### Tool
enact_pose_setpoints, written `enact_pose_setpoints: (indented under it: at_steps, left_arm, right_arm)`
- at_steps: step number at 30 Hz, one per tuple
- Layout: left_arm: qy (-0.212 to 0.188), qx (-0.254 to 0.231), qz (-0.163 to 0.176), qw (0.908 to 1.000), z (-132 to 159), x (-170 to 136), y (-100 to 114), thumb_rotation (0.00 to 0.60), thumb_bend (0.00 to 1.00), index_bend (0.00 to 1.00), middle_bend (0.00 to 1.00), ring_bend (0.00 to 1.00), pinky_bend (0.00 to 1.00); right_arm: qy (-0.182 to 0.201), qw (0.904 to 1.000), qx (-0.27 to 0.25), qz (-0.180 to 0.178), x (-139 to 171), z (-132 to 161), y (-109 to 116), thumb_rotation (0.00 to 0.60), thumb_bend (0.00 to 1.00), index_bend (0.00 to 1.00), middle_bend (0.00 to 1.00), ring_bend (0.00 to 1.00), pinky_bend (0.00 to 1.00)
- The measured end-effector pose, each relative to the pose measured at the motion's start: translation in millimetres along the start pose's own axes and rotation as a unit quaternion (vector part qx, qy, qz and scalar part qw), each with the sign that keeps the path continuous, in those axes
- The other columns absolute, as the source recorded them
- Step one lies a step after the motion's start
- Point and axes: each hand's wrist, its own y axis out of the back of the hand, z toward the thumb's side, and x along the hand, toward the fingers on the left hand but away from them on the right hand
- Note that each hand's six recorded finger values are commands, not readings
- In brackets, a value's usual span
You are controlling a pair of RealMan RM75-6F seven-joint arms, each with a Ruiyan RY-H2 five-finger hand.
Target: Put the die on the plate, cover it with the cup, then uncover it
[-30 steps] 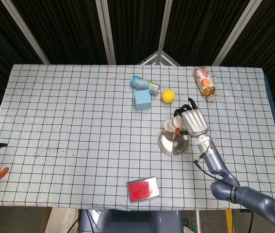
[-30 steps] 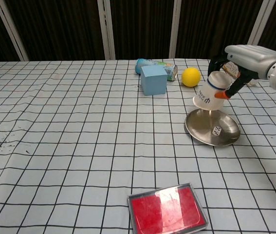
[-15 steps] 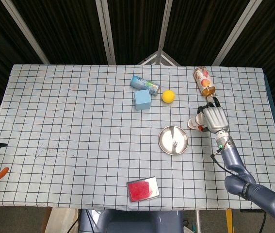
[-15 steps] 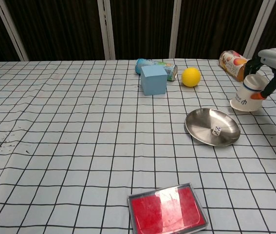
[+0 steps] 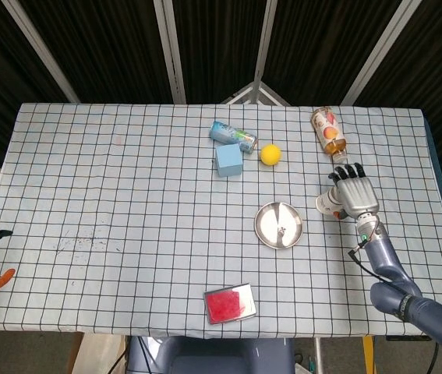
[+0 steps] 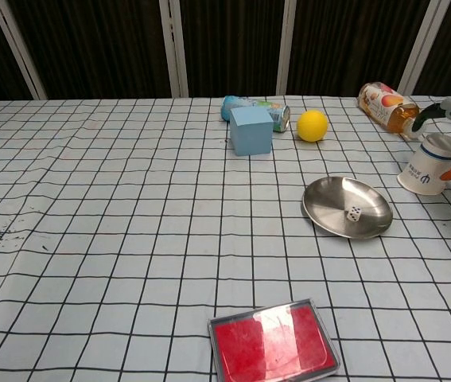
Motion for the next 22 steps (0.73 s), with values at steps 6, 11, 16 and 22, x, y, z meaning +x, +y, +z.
enact_pose_setpoints:
  at_steps: [6, 11, 16, 22]
  left_arm:
    - [-0.002, 0.001, -0.002, 1.0000, 0.8, 0.7, -0.7, 0.600, 0.29, 0.26, 0.00, 0.00, 0.02]
    - [-0.004, -0.005, -0.003, 1.0000, 0.5, -0.5, 0.6, 0.600, 0.29, 0.26, 0.00, 0.00, 0.02]
    - [-0.006, -0.014, 0.003, 0.9999, -1.2, -2.6, 4.8, 0.600, 0.29, 0.26, 0.00, 0.00, 0.02]
    - [-0.009, -0.027, 0.011, 0.9995, -5.1, -7.1, 11.0, 0.600, 0.29, 0.26, 0.00, 0.00, 0.02]
  right_arm:
    - [0.007, 0.9997, -0.021, 0.007, 13.3, 1.6, 11.2, 0.600, 0.02, 0.00, 0.00, 0.00, 0.00]
    - [0.011, 0.9991, -0.040, 0.006, 38.5, -2.0, 27.8, 0.600, 0.02, 0.00, 0.00, 0.00, 0.00]
    - [-0.006, 0.9971, -0.076, -0.009, 93.6, -14.3, 41.4, 0.600, 0.02, 0.00, 0.00, 0.00, 0.00]
    - [-0.088, 0.9906, -0.089, -0.055, 183.7, -64.9, 31.6, 0.600, 0.02, 0.03, 0.00, 0.00, 0.00]
